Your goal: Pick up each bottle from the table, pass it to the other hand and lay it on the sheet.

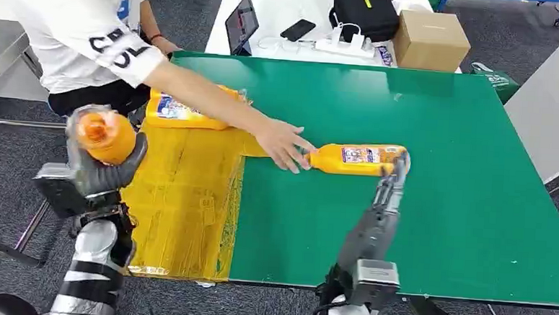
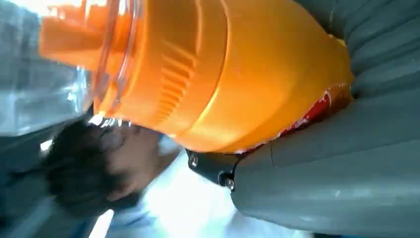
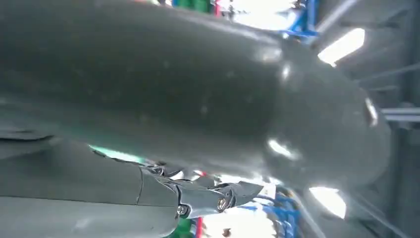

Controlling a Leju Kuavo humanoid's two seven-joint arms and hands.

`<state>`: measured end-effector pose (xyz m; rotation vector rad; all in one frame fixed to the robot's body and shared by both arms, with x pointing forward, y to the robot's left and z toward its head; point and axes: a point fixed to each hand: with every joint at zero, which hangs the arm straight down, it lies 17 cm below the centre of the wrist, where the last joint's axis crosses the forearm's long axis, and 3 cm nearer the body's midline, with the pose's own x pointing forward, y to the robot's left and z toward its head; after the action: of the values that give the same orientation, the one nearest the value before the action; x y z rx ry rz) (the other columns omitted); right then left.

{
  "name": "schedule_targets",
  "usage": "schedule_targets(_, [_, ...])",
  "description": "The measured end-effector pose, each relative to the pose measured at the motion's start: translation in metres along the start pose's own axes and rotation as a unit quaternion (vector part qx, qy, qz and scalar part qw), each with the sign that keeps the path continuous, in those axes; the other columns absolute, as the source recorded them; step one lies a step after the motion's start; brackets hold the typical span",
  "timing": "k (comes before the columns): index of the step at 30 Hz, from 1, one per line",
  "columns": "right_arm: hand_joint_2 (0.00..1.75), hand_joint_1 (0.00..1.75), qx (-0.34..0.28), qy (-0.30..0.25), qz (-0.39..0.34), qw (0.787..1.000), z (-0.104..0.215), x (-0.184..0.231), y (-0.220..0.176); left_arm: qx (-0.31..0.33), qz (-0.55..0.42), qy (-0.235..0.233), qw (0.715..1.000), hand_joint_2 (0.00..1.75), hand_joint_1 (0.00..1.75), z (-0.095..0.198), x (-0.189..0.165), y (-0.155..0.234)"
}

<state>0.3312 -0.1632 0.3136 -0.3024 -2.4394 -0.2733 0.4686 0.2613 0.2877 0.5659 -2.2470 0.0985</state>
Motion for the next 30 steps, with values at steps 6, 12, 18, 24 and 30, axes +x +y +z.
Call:
schedule_targets(6, [1.75,0.00,-0.013,-0.038,0.010,0.999,-0.015,0.020,-0.005,-0.191,-0.277,-0.062,0.940,1.75,1.75,0.024,-0.048,-0.080])
schedule_targets(12, [1.75,0.00,-0.021,-0.025,-0.002,0.999,-0.016,0.014,-0.009,-0.356,-0.382,-0.068,0.850,1.75,1.75,0.089,-0.118,-0.117])
schedule_targets(18, [1.75,0.00,-0.013,-0.011,-0.012,1.000,-0.012,0.005,-0.008,-0.438,-0.384,-0.021,0.812,1.75,1.75,0.134,-0.164,-0.105])
schedule_targets(24, [1.75,0.00,0.000,0.001,-0.023,1.000,-0.008,-0.001,-0.003,-0.456,-0.380,-0.008,0.805,1.75,1.75,0.146,-0.174,-0.100])
schedule_targets(30, [1.75,0.00,0.013,0.011,-0.031,0.999,-0.004,-0.008,0.002,-0.463,-0.373,-0.004,0.804,1.75,1.75,0.151,-0.175,-0.101])
